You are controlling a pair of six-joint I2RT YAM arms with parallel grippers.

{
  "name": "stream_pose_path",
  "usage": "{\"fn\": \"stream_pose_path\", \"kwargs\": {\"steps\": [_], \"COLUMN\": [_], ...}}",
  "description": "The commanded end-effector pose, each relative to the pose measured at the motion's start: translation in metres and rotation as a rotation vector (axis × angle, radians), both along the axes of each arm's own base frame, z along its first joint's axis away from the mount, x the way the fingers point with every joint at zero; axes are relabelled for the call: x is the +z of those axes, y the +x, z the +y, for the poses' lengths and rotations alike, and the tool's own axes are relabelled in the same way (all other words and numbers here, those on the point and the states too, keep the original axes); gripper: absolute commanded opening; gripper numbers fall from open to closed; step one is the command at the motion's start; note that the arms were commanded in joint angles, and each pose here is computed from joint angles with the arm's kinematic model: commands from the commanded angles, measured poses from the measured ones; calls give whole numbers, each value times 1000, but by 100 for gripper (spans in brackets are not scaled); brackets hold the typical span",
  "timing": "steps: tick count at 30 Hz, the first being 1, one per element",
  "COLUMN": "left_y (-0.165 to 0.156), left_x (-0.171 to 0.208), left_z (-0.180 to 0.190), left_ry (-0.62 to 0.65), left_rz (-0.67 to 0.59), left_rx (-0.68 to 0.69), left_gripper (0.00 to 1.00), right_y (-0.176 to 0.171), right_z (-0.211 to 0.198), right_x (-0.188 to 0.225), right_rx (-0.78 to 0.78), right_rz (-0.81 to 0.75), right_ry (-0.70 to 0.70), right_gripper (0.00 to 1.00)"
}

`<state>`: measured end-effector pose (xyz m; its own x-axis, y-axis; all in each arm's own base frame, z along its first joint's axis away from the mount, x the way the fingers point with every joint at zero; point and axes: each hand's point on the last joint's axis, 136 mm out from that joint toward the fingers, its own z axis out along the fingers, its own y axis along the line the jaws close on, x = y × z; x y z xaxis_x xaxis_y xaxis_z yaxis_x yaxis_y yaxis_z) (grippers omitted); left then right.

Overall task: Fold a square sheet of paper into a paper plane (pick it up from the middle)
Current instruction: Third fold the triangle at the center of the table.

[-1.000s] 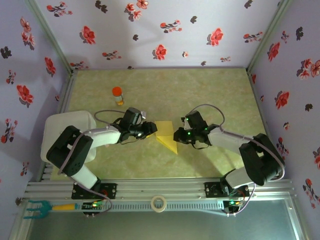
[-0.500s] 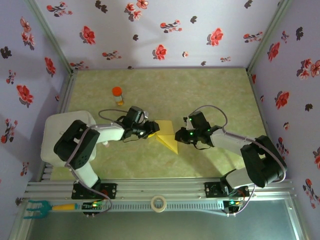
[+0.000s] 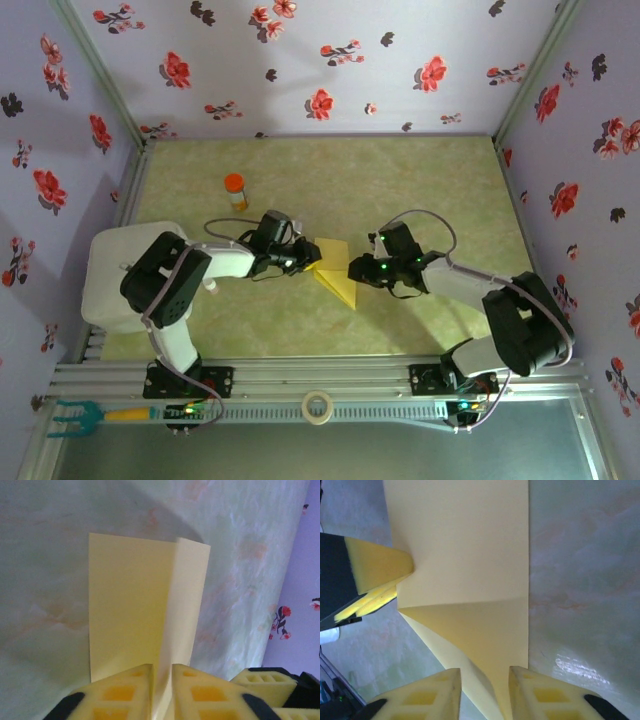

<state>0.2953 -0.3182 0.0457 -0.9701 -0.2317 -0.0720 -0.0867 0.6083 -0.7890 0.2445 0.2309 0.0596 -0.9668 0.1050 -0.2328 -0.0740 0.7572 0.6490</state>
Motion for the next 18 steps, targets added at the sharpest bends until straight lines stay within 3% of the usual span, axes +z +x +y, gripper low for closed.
{"fn": "stream_pose_path", "kwargs": {"steps": [1,8,14,18], "left_y": [9,6,-6,-12], "left_x": [7,10,9,13], "left_z": [-2,3,3,4], "left_ry": [-35,-5,49,73], "left_rz": [-23,-59,-81,-105], "left_rx": [32,116,189,217], "left_gripper": [8,0,0,2], "right_y": [-2,6,-4,-12], "right_z": [-17,-56,-53,-50], "right_x": [2,16,31,35], "right_rx": [-45,-159,-81,-1], "right_rz": [-21,-237,-460,-632], "right_ry": [-65,-178,-176,-303], "right_gripper": [35,43,43,46]}}
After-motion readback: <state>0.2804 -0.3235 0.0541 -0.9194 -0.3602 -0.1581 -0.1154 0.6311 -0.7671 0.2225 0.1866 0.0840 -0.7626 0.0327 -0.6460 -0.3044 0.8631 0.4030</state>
